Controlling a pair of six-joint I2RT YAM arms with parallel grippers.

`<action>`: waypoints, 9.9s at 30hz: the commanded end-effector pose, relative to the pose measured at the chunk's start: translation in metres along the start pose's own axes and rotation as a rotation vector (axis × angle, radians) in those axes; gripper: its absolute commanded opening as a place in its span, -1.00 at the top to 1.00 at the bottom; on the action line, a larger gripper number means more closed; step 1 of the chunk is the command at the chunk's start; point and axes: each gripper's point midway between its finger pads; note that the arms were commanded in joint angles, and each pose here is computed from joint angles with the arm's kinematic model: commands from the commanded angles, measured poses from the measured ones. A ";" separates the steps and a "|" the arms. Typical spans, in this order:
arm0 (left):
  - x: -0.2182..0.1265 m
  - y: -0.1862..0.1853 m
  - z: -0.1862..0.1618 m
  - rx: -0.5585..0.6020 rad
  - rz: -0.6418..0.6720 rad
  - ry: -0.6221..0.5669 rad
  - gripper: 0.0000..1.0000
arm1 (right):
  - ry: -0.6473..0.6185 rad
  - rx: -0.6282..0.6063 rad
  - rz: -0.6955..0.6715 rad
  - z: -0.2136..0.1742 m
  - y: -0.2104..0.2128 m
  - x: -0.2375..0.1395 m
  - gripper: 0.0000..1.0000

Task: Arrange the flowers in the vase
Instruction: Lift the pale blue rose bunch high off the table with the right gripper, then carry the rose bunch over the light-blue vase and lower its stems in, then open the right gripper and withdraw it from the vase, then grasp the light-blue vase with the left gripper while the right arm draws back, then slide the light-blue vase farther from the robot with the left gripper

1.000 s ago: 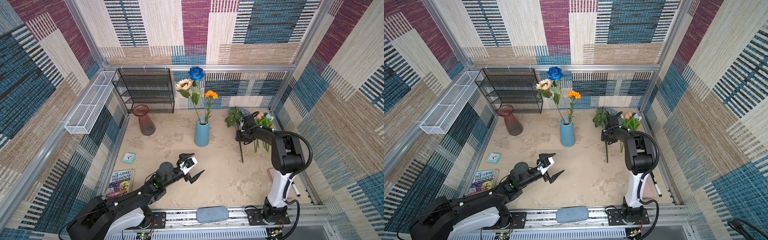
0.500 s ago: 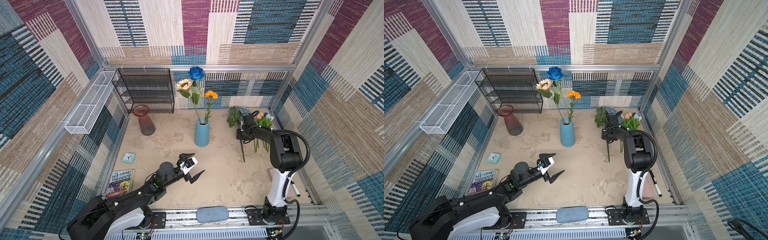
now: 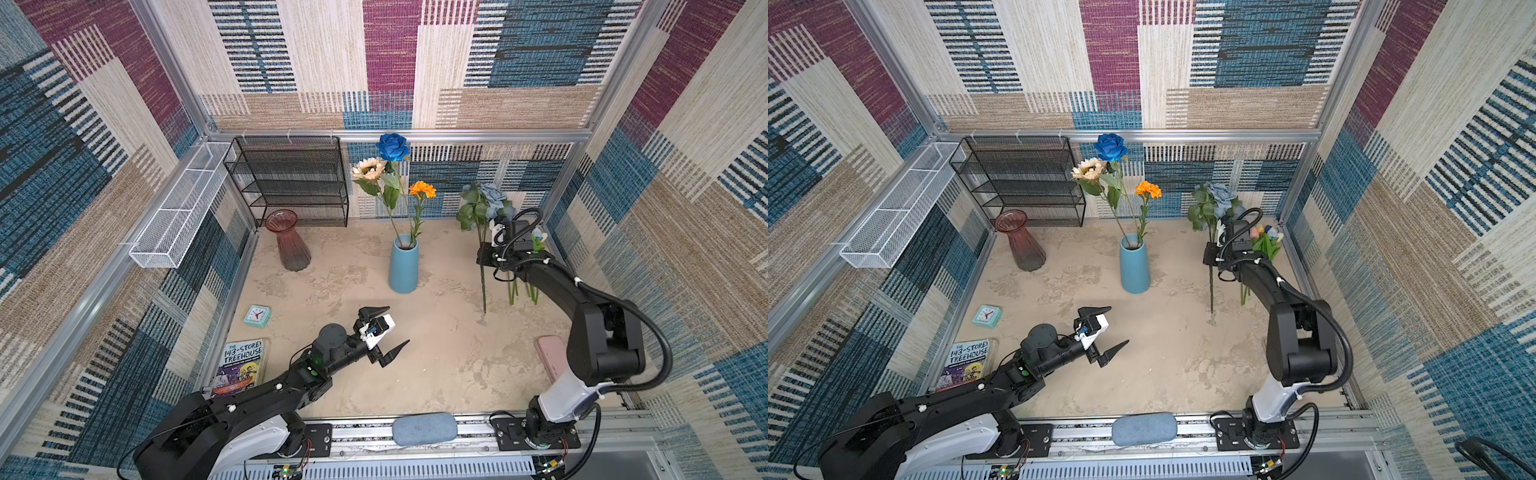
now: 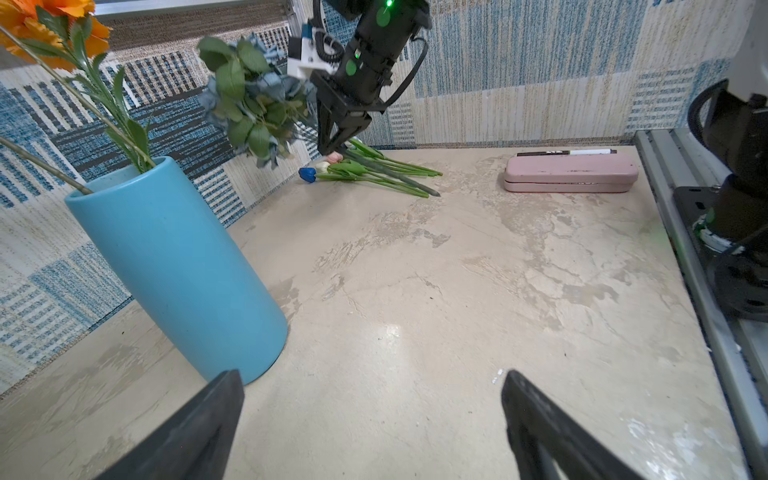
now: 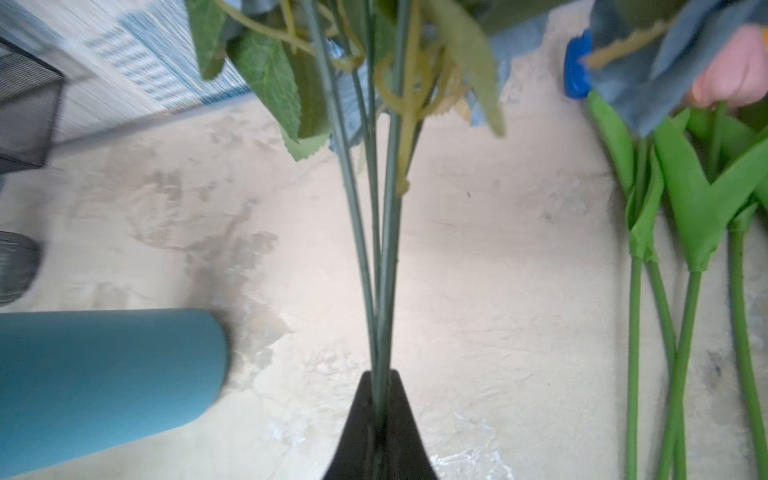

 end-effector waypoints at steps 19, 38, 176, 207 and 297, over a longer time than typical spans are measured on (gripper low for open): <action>-0.004 0.003 0.009 0.010 0.019 -0.041 -1.00 | -0.916 -0.475 0.946 0.067 0.223 -0.257 0.99; -0.004 0.004 0.008 0.020 0.022 -0.031 -0.99 | -1.006 -0.322 1.143 0.078 0.283 -0.181 0.97; 0.064 0.103 0.002 -0.053 0.278 -0.042 -0.98 | -0.776 -0.426 0.611 -0.090 0.155 -0.099 -1.00; 0.135 0.169 -0.031 -0.157 0.486 -0.013 -0.98 | -0.756 -0.423 0.687 -0.134 0.111 -0.184 -0.99; 0.196 0.268 0.026 -0.090 0.756 -0.395 1.00 | -0.726 -0.413 0.659 -0.136 0.108 -0.174 -0.99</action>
Point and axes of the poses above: each gripper's point midway between its finger pads, its own x axis out along the fingers, its own y axis along the line the jaws close on, z = x × y, and after that the axes turned 10 degrees about x, right-handed
